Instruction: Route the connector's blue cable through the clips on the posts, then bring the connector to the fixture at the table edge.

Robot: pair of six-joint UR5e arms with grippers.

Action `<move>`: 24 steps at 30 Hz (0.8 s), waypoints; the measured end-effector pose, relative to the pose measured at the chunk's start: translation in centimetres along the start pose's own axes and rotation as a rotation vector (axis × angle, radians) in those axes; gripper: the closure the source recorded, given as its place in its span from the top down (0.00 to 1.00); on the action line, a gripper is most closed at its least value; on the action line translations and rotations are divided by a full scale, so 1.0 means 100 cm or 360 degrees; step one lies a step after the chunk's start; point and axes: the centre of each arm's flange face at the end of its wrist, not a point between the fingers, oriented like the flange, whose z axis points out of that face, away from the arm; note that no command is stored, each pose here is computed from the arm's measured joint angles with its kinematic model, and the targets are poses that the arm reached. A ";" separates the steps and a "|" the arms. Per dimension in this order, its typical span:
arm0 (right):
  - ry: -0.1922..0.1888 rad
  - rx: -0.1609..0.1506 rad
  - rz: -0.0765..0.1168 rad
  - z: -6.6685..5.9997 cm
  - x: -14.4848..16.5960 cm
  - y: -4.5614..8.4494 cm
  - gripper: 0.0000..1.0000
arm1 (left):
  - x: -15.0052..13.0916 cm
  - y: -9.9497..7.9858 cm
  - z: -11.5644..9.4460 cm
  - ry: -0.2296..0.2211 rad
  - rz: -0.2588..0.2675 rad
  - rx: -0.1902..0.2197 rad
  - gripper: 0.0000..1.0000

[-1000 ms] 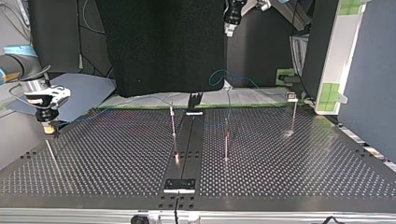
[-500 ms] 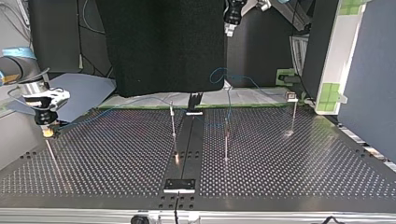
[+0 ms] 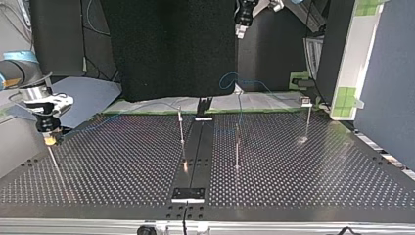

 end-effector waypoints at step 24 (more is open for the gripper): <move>0.0019 0.0009 -0.0001 0.006 -0.011 0.000 0.00 | 0.000 0.000 0.000 0.0007 0.0004 -0.0002 1.00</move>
